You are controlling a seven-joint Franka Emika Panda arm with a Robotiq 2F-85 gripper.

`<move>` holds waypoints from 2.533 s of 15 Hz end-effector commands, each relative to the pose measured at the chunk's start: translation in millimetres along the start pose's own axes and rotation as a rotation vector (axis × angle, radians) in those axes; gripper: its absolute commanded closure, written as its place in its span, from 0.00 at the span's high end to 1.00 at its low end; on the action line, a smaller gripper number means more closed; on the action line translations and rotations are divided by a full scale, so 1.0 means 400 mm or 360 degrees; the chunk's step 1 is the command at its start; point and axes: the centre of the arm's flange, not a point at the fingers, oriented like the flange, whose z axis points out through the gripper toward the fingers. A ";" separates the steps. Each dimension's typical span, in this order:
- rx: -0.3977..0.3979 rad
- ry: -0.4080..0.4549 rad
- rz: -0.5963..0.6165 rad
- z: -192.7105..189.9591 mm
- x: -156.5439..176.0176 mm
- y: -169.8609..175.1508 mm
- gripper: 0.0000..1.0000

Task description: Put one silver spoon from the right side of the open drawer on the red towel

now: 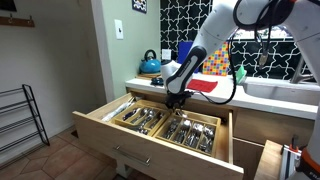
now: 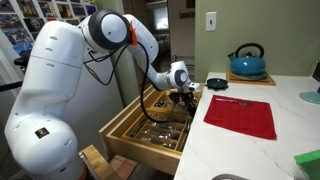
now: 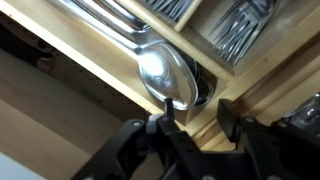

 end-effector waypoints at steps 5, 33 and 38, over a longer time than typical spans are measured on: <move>-0.0035 -0.0094 0.0059 0.007 -0.046 0.034 0.37; -0.0145 0.0115 0.0075 -0.258 -0.016 0.021 0.02; -0.0087 0.0121 0.0141 -0.402 0.017 0.022 0.02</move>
